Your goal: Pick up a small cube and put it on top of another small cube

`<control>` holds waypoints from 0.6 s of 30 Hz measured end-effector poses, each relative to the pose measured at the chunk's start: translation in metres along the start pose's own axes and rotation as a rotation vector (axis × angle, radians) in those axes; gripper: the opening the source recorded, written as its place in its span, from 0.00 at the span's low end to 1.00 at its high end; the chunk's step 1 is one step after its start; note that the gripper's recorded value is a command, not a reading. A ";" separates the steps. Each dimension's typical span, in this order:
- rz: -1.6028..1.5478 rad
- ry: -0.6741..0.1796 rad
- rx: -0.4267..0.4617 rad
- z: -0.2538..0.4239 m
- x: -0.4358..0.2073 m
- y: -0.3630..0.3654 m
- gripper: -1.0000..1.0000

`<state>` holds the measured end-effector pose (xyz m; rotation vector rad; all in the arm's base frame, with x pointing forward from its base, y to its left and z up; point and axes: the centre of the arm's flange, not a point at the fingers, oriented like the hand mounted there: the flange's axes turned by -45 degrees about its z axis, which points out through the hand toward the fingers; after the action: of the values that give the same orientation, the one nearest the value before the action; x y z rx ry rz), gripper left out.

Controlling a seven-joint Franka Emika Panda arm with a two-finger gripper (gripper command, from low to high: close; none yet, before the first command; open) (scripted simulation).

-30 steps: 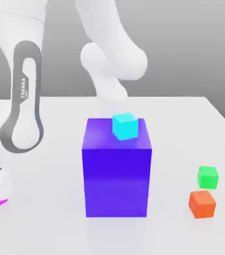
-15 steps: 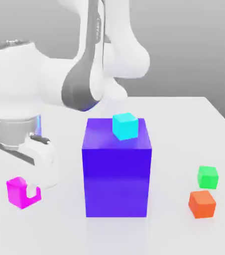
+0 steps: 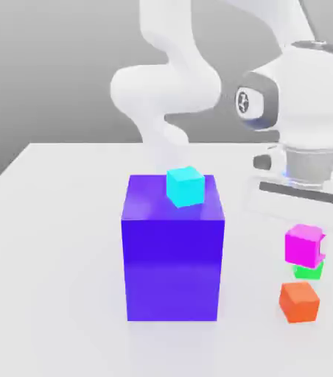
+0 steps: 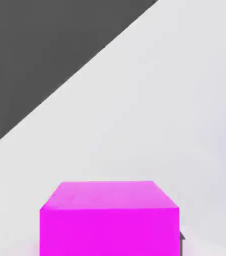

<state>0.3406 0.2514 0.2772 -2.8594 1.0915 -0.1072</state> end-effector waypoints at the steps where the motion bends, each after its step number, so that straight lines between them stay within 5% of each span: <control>1: 0.008 -0.007 -0.014 0.004 -0.021 0.003 0.00; 6: 0.040 -0.031 -0.086 0.024 -0.103 0.029 0.00; 18: 0.042 -0.027 -0.083 0.063 -0.111 0.033 0.00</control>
<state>0.2424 0.3040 0.2072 -2.8993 1.1769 -0.0206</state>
